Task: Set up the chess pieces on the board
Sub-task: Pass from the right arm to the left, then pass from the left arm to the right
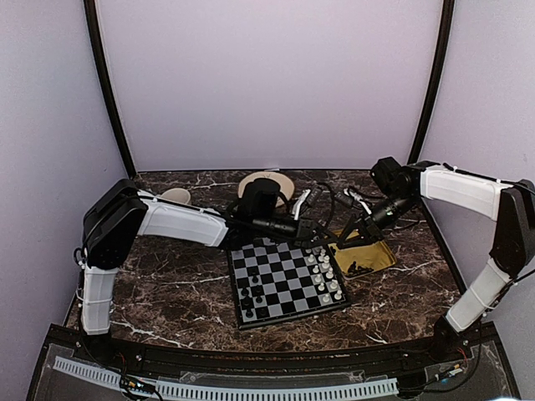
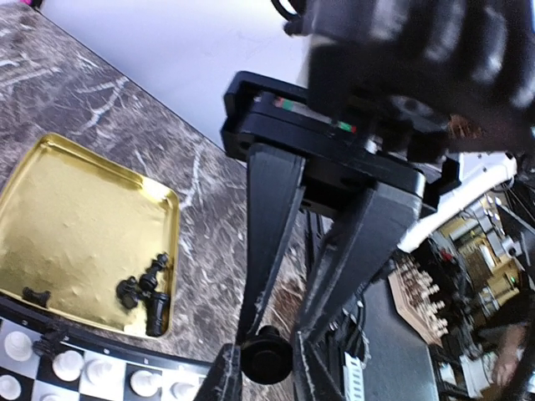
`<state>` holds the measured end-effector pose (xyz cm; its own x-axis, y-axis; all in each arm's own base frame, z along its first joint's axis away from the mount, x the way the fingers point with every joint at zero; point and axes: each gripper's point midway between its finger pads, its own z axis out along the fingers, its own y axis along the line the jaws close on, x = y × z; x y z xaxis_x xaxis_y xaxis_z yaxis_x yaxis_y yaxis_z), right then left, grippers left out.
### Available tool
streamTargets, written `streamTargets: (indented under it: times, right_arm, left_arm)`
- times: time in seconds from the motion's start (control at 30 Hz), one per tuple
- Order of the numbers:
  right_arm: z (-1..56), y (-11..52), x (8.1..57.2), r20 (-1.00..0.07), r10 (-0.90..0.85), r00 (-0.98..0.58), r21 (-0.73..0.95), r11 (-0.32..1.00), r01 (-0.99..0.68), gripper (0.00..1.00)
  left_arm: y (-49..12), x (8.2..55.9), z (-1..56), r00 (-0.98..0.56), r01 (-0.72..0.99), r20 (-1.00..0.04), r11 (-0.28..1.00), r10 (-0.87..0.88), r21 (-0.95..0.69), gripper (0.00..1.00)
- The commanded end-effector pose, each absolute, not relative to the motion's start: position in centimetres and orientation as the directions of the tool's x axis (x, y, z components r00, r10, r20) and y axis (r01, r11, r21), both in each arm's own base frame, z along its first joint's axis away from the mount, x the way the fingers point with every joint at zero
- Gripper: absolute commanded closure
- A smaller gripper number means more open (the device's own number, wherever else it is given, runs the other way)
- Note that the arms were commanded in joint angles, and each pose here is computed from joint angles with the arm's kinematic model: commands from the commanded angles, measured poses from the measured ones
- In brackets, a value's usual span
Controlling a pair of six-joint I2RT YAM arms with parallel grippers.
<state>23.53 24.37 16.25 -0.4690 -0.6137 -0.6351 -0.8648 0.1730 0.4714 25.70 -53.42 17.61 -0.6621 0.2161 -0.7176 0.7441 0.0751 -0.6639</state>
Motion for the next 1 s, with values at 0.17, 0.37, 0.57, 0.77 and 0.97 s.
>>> streamTargets:
  times: [0.17,0.37,0.57,0.77,0.97]
  right_arm:
    - [21.1,22.4,29.0,-0.730,-0.405,-0.551,0.469,0.289,-0.834,0.70]
    - [22.6,23.3,31.4,-0.630,-0.221,-0.745,0.710,0.224,-0.667,0.61]
    - [21.9,25.9,31.0,-0.474,-0.227,-0.851,0.857,0.104,-0.505,0.54]
    - [22.5,28.5,29.8,-0.450,-0.267,-0.852,0.879,0.039,-0.476,0.54]
    - [22.8,28.9,29.4,-0.422,-0.266,-0.867,0.898,0.005,-0.439,0.55]
  left_arm:
    - [-48.9,29.0,23.8,-0.626,0.751,-0.771,0.177,-0.114,-0.636,0.83]
    - [-47.1,29.6,25.1,-0.595,0.742,-0.769,0.207,-0.234,-0.638,0.83]
    - [-46.8,30.2,25.2,-0.595,0.725,-0.748,0.205,-0.293,-0.657,0.83]
    - [-47.0,30.5,25.2,-0.602,0.717,-0.732,0.189,-0.319,-0.671,0.82]
    - [-47.0,30.5,25.0,-0.607,0.711,-0.727,0.189,-0.320,-0.677,0.83]
